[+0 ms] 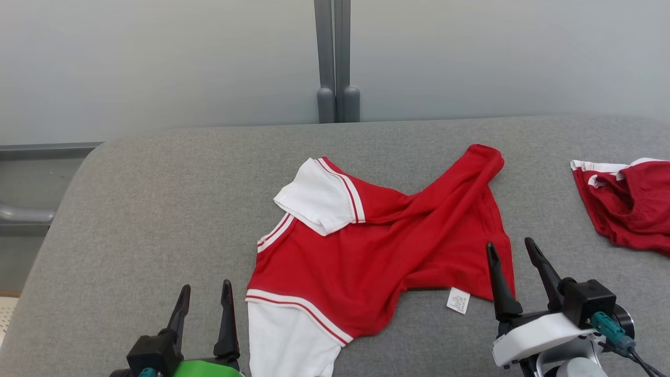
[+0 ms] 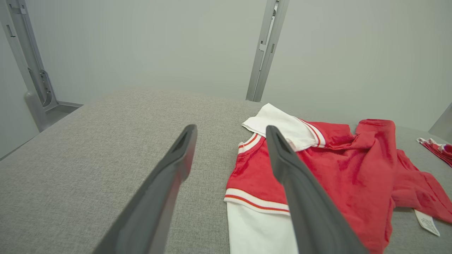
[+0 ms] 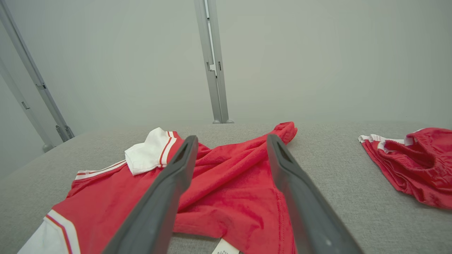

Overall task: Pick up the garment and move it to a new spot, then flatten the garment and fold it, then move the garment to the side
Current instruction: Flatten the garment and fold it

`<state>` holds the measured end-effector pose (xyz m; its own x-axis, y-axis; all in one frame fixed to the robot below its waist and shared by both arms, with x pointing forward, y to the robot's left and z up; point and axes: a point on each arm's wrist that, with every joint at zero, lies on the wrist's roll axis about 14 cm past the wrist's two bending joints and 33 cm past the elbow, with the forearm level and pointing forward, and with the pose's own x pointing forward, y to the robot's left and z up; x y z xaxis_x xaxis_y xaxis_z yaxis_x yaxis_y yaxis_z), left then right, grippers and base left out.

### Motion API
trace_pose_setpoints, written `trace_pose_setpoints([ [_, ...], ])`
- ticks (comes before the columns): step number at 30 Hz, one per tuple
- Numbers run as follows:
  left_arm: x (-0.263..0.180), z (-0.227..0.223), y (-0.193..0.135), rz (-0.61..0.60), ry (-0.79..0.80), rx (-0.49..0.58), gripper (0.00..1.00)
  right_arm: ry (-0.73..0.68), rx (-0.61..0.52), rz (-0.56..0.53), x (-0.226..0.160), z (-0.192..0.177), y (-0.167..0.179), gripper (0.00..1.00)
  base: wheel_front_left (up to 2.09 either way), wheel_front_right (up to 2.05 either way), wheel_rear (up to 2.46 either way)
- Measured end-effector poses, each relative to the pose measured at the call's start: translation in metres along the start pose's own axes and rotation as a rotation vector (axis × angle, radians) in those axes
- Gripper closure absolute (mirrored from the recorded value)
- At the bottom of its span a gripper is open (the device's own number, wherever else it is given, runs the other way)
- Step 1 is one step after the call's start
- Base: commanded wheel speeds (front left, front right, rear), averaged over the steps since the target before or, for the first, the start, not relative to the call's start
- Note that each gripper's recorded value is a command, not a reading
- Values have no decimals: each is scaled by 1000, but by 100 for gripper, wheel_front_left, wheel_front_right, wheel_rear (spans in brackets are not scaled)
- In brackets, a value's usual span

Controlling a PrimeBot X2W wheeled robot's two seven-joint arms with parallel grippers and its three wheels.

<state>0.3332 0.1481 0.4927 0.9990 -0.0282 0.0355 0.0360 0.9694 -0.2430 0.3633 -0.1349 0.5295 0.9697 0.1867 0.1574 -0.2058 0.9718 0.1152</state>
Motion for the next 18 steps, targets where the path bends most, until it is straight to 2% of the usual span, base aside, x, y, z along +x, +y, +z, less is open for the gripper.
trace_pose_setpoints([
  [6,-3,-13,-1,-6,42,9,0,10,-3,4,2,-3,1,0,0,0,0],
  [18,-50,-103,3,-9,483,-12,0,35,3,12,5,-12,4,0,0,0,0],
])
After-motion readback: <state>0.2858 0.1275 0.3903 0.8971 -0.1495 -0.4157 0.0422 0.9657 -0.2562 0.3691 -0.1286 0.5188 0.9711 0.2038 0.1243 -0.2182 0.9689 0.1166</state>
